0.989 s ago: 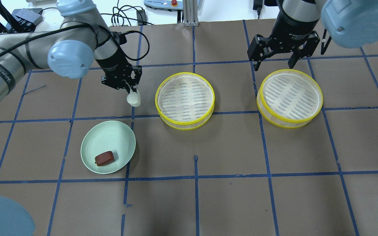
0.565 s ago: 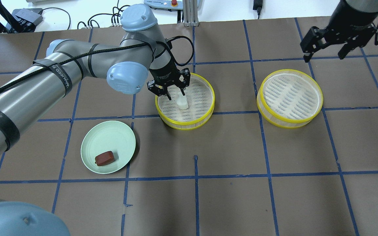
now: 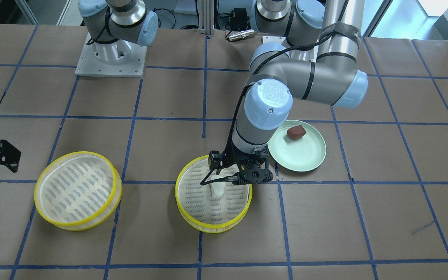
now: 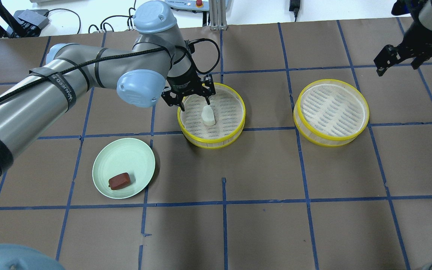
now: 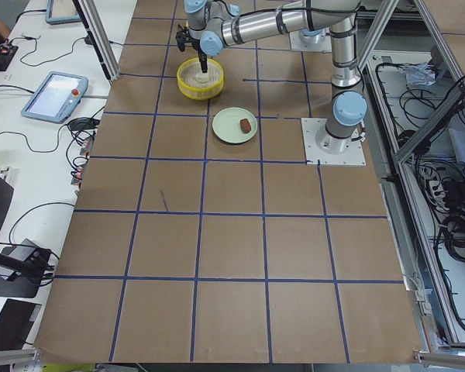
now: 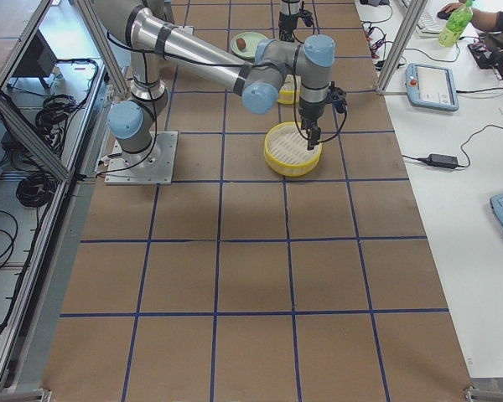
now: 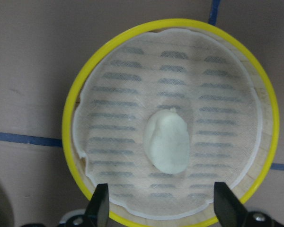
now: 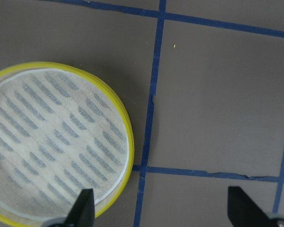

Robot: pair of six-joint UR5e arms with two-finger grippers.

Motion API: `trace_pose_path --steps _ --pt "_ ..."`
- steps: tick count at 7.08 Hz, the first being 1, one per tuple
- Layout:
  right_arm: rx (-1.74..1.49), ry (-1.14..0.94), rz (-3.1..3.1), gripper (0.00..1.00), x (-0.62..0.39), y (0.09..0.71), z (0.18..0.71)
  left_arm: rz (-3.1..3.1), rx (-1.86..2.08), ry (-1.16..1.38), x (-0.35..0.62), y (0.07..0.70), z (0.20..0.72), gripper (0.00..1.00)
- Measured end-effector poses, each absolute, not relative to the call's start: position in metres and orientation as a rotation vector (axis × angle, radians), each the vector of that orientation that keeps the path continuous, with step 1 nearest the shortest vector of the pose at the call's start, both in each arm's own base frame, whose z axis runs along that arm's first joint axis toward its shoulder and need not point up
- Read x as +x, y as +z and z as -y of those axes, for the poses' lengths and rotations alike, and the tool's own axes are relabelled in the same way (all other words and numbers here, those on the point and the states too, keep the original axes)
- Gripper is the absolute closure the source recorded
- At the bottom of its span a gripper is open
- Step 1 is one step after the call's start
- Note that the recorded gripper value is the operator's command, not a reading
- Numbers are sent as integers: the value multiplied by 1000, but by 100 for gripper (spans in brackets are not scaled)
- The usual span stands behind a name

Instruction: Stack buns with steamer

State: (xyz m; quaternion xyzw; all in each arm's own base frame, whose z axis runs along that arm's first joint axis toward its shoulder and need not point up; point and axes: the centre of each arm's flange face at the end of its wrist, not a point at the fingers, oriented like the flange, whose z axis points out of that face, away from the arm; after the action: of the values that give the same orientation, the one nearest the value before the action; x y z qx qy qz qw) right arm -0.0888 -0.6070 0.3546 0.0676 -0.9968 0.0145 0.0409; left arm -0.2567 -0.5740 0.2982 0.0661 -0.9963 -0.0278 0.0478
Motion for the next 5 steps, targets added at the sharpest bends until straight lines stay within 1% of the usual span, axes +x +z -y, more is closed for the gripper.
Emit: trace_pose_path --steps 1,3,4,5 --pt "214 4 3067 1 -94 321 616 3077 144 -160 -220 297 565 12" --pt "175 -55 3107 3 -98 257 631 3149 20 -313 -166 274 526 13" --pt "116 -78 3151 16 -93 236 630 3180 -41 -404 -146 255 502 13" --pt "78 -96 3176 53 -89 225 628 3180 -79 -479 -127 239 484 13"
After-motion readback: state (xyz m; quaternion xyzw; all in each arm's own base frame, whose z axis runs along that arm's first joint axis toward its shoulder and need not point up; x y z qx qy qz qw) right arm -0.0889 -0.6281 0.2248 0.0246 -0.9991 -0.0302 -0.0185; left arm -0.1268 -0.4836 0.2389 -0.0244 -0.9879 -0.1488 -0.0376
